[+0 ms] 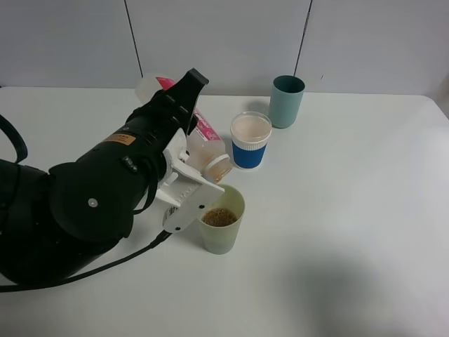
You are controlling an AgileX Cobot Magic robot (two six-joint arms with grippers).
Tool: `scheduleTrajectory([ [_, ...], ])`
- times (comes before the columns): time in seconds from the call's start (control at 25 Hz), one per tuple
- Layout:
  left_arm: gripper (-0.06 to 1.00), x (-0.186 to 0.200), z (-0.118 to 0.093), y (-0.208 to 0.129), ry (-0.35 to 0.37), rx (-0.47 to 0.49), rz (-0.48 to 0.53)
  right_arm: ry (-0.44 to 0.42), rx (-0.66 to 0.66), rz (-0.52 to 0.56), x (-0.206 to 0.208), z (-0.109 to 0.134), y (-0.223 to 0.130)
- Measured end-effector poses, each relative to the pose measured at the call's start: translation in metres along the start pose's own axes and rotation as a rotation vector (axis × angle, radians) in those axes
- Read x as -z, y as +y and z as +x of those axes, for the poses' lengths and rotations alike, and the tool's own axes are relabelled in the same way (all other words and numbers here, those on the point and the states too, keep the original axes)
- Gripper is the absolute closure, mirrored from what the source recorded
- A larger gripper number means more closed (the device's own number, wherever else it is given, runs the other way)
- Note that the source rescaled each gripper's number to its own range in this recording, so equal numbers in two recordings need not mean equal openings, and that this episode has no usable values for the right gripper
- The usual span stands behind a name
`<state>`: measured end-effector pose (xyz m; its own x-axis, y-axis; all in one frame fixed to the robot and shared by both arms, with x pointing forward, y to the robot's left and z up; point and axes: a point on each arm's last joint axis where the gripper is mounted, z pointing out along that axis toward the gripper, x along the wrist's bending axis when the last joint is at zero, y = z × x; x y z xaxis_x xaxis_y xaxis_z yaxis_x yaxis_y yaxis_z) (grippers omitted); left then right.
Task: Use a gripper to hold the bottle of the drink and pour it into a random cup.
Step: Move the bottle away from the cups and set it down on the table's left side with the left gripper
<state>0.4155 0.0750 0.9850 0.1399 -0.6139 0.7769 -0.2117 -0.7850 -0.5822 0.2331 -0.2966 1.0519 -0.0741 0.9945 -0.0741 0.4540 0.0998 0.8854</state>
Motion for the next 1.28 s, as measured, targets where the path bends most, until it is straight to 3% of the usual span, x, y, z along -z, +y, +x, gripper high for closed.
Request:
scheduleTrajectory([
  [0.4, 0.94, 0.0, 0.001, 0.0, 0.007, -0.002, -0.001, 0.0, 0.0, 0.0, 0.0, 0.0, 0.0],
  [0.52, 0.94, 0.0, -0.002, 0.0, -0.017, 0.044, -0.001, 0.0, 0.0, 0.0, 0.0, 0.0, 0.0],
  [0.72, 0.94, 0.001, -0.011, 0.002, -0.12, 0.176, -0.012, 0.0, 0.0, 0.0, 0.0, 0.0, 0.0],
  [0.88, 0.94, 0.003, -0.009, 0.003, -0.142, 0.302, -0.07, 0.0, 0.0, 0.0, 0.0, 0.0, 0.0],
  [1.28, 0.94, 0.001, 0.009, -0.032, -0.165, 0.792, -0.254, 0.0, 0.0, 0.0, 0.0, 0.0, 0.0],
])
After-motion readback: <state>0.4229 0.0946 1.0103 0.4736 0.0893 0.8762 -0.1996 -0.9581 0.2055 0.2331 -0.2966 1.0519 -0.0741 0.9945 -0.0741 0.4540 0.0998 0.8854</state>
